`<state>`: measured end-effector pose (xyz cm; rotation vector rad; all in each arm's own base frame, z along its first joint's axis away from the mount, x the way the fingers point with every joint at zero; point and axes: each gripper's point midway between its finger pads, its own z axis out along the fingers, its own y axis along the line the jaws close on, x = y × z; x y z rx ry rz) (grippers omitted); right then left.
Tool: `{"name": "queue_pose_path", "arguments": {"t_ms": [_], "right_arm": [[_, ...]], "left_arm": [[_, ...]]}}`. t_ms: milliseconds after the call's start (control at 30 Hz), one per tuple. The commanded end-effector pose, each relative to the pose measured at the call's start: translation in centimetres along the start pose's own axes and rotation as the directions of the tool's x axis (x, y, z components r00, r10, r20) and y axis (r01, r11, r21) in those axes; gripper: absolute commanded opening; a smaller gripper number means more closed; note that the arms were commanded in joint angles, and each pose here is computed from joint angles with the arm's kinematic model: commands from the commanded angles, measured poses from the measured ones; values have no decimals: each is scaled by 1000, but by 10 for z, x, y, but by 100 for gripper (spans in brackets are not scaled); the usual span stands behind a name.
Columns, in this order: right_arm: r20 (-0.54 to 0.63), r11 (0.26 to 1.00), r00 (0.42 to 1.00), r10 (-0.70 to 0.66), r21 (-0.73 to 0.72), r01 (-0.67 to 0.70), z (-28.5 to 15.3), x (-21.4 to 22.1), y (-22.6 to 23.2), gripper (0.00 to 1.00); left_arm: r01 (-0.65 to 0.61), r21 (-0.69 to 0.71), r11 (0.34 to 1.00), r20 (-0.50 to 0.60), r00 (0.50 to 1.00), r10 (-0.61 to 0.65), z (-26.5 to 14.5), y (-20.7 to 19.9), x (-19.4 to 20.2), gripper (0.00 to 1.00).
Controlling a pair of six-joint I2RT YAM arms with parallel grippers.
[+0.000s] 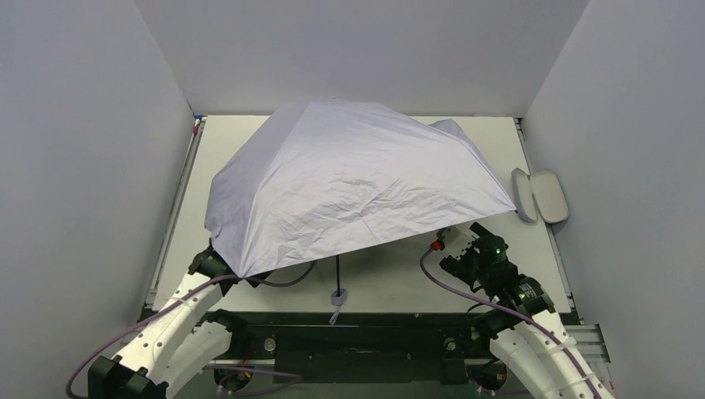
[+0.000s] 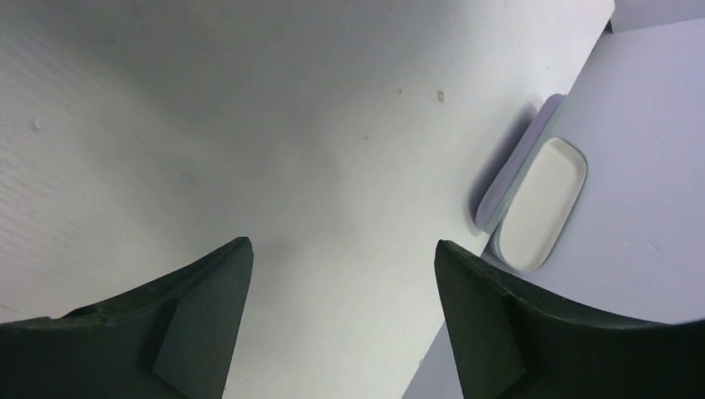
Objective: Open the umbrella
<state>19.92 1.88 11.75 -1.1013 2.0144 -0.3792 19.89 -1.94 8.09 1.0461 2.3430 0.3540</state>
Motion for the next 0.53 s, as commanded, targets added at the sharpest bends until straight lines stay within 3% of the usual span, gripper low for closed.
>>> {"name": "queue_pose_path", "arguments": {"t_ms": [0, 233, 500], "right_arm": [[3, 995, 1000, 17, 102, -17, 2, -2, -20, 76], [2, 988, 997, 76, 135, -75, -1, 6, -22, 77], [20, 983, 995, 99, 151, -101, -4, 6, -26, 77]], "left_arm": [[103, -160, 982, 27, 995, -100, -2, 37, -2, 97], [179, -201, 963, 35, 984, -176, -7, 44, 8, 97], [174, -227, 958, 73, 984, -161, -6, 45, 9, 97]]}}
